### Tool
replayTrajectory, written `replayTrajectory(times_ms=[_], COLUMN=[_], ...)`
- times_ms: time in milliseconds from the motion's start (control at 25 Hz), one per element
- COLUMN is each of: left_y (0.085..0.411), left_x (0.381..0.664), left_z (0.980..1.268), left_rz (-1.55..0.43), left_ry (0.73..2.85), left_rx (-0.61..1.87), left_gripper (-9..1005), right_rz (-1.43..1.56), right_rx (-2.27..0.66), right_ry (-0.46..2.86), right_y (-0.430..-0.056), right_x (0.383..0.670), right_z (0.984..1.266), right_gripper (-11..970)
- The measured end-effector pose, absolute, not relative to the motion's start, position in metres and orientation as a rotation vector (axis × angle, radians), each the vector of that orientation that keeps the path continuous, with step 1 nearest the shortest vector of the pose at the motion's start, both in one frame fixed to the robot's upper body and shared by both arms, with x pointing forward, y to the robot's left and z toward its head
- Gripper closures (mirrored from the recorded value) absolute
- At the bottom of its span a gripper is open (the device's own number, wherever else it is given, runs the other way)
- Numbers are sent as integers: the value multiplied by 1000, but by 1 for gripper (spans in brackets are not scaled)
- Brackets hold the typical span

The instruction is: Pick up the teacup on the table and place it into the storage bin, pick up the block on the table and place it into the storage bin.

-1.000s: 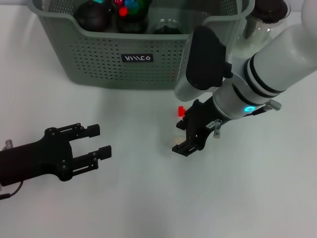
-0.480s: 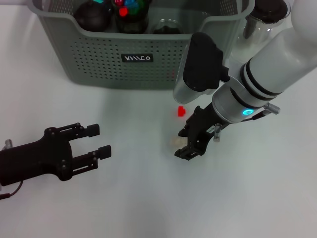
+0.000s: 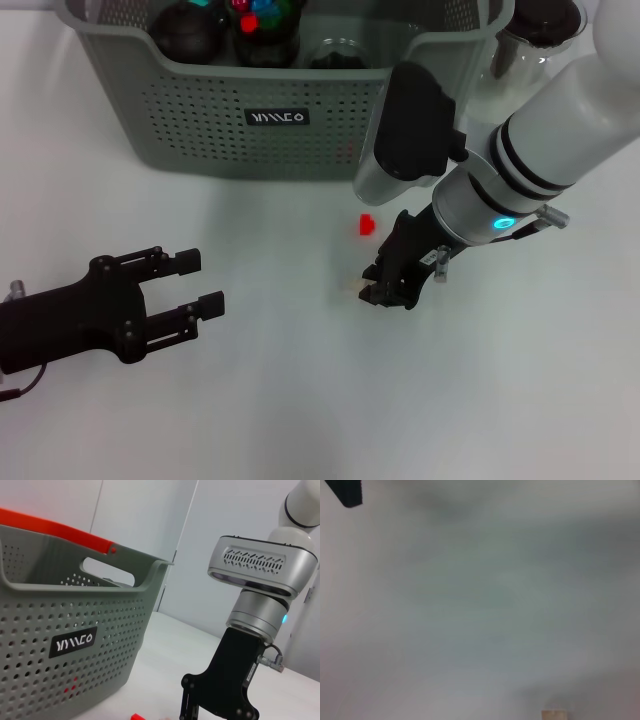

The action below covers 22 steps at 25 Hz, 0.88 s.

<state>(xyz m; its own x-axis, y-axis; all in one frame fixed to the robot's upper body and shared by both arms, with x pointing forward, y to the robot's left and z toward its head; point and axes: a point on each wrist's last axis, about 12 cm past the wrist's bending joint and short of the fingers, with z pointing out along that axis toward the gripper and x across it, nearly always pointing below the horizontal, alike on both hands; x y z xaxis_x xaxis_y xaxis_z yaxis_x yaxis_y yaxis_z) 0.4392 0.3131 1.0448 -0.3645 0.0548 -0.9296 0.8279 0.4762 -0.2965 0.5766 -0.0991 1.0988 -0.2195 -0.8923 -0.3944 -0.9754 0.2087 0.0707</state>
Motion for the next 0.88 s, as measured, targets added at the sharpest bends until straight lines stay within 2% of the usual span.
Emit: replayTrajectory(times_ms=[120, 280, 640, 880], left_y=[313, 313, 313, 313], left_x=[439, 439, 439, 442], left_z=[1045, 1045, 1045, 1046], left_rz=[-1001, -1001, -1002, -1003], left_ry=[1756, 1757, 1758, 1753], left_rx=[752, 752, 752, 756], left_gripper=[363, 363, 363, 364], right_rz=[462, 530, 894, 968], right_rx=[-1743, -1694, -1518, -1342], right_ry=[2220, 2213, 1876, 1635], right_y=[-101, -107, -138, -136], right_x=[578, 582, 579, 585], right_z=[1103, 1118, 1201, 1231], right_gripper=[706, 739, 754, 753])
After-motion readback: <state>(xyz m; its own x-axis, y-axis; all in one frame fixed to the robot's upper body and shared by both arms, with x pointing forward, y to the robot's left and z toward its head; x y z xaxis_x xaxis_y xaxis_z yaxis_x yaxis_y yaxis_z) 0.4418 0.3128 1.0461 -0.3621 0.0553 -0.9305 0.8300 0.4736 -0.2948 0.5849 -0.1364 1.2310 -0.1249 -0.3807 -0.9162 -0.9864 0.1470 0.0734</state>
